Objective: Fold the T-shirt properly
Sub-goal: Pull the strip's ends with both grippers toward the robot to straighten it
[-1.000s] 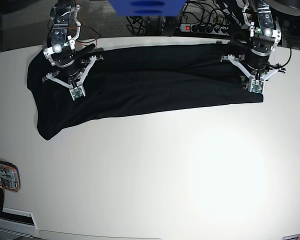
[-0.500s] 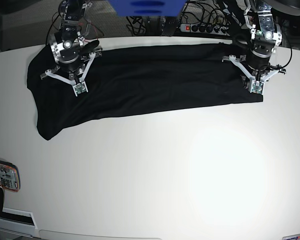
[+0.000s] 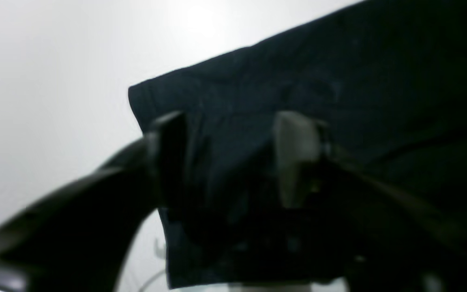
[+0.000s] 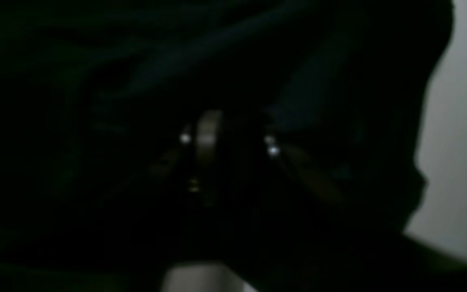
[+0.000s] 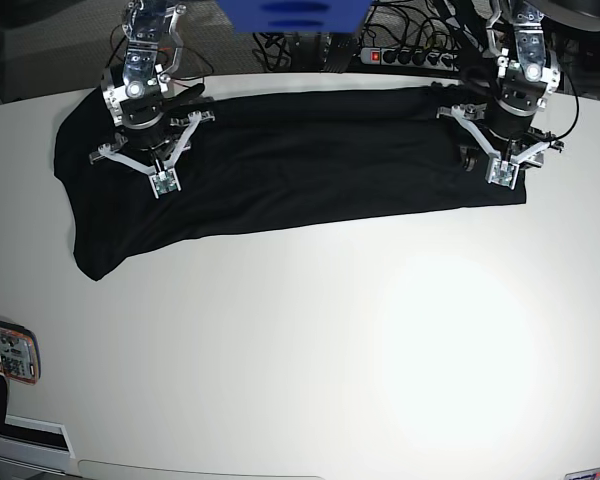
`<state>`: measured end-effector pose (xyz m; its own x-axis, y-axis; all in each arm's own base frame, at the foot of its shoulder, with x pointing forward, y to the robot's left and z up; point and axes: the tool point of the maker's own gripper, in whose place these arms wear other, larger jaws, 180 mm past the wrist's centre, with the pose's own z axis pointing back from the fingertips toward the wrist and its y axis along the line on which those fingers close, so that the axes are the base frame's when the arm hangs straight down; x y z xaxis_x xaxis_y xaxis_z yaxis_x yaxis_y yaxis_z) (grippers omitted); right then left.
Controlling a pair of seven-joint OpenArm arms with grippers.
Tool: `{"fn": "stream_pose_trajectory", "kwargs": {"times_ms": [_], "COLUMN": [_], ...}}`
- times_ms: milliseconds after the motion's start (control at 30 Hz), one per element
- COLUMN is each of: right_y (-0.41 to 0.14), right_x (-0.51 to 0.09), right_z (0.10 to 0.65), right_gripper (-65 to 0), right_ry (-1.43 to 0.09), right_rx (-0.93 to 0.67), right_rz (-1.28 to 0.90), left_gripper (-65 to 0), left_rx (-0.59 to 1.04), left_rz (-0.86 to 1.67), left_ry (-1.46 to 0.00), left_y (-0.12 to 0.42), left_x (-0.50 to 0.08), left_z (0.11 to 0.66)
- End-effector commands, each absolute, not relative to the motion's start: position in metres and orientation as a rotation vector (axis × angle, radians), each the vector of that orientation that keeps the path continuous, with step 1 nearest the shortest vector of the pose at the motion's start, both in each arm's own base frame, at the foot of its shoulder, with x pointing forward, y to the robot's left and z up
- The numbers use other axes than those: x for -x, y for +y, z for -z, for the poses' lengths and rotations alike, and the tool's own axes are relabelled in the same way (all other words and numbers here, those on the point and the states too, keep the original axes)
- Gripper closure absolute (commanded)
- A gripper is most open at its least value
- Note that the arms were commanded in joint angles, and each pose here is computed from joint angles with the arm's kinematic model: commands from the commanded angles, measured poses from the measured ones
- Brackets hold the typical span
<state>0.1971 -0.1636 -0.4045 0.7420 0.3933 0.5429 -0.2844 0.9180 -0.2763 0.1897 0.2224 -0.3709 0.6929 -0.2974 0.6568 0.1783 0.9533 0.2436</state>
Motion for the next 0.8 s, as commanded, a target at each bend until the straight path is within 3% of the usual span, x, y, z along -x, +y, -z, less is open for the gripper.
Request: {"fn": "stream_pose_trajectory", "kwargs": {"times_ms": [0, 133, 233, 533, 767], "right_y": [-0.164, -0.165, -0.168, -0.167, -0.168], "right_x": [-0.203, -0.204, -0.216, -0.246, -0.268], "right_z": [0.395, 0.394, 0.387, 0.365, 0.352], "right_gripper": [-24.5, -35.0, -38.2, -38.2, -38.2], "right_ry": [-0.674, -0.678, -0.719, -0.815, -0.866], "right_rx": [0.186, 0.188, 0.201, 0.219, 0.229], "right_rz": [-0.372, -0.371, -0.377, -0.375, -0.367], "left_gripper": [-39.4, -47.3, -48.7, -48.7, -48.7], "left_rx": [-0.186, -0.188, -0.184, -0.183, -0.132], "left_rz": [0.282, 0.285, 0.285, 0.277, 0.246], "left_ry": [-0.792, -0.78, -0.785, -0.797, -0.644], "left_y": [0.227, 0.228, 0.226, 0.226, 0.225], "left_x": [-0.195, -0.19, -0.192, -0.199, -0.194], "left_z": [0.362, 0.363, 0.363, 0.362, 0.416]}}
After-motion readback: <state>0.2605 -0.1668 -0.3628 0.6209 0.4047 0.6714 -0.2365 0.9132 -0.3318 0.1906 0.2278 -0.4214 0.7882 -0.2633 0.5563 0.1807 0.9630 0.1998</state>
